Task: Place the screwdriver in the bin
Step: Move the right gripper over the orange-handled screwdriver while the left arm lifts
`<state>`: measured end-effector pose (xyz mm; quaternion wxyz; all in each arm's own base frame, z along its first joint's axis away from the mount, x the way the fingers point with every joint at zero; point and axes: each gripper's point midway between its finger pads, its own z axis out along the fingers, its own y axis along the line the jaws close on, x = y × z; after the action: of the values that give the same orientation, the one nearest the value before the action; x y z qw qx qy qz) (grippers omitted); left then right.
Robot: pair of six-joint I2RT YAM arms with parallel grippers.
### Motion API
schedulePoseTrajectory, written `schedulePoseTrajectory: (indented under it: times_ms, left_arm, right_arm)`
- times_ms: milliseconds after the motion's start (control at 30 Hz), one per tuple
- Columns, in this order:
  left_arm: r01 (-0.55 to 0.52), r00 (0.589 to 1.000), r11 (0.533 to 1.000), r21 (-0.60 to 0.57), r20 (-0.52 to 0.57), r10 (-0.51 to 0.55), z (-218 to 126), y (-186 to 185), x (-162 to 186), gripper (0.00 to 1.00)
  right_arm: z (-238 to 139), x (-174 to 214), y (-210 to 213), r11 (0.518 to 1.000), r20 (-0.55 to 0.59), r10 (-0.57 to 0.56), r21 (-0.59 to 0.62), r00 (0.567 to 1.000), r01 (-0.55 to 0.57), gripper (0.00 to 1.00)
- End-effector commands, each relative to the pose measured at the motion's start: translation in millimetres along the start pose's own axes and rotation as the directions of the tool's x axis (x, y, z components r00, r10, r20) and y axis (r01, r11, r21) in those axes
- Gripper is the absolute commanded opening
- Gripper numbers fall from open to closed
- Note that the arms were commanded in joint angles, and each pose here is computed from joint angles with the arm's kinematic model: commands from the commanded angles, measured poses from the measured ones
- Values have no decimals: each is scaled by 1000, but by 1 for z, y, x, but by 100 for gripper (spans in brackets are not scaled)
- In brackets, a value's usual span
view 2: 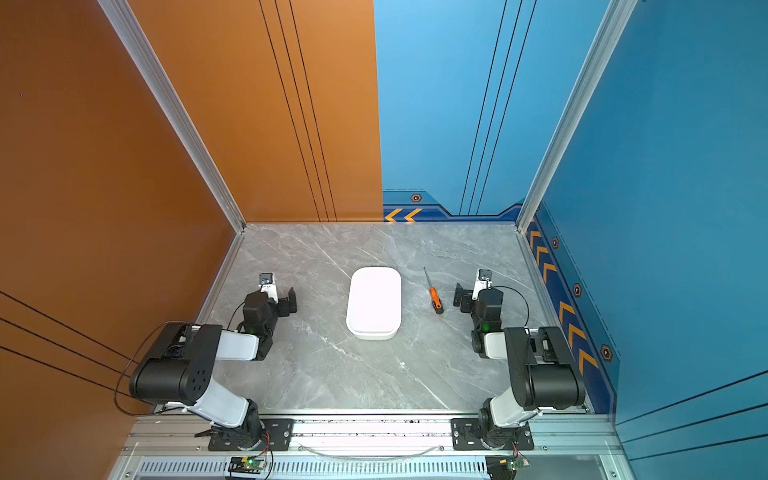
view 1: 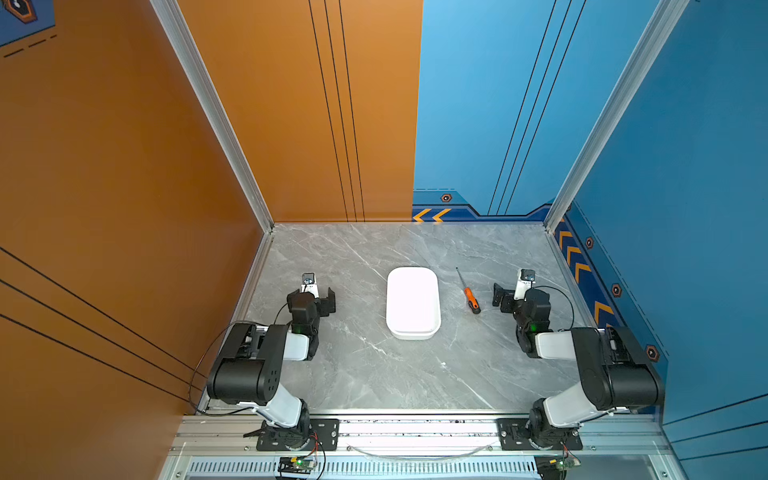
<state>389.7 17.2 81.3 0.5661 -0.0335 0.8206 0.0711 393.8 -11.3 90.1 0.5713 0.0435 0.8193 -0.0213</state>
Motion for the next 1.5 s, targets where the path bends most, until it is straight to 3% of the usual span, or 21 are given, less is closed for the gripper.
schedulePoseTrajectory:
  times_ms: [0,600,800,933,1100,1333,1467]
  left_arm:
    - [-9,1000,1000,25,22,9,0,-6,-10,98]
    - [-33,998,997,75,50,30,-4,-14,-16,98]
    - [-39,999,995,93,39,35,-25,-16,-44,98]
    - [47,998,980,195,20,-52,-43,-30,-67,98]
    - [152,988,941,302,-28,-151,-58,-48,-85,98]
    - [246,965,899,362,-184,-190,-62,-64,-90,98]
    - [290,946,859,423,-265,-188,-64,-80,-94,98]
  right_arm:
    - [0,-3,-2,1000,14,9,14,1000,-10,100]
    - [-6,-13,-3,999,24,8,31,1000,-9,100]
    - [-10,-45,12,999,-110,-13,-48,994,8,98]
    - [-14,-69,23,994,-237,-47,-107,970,23,100]
    - [-21,-89,46,974,-426,-88,-227,901,-11,100]
    - [-30,-88,67,956,-735,-166,-282,657,-75,95]
    - [-18,-82,75,960,-812,-170,-265,559,-93,93]
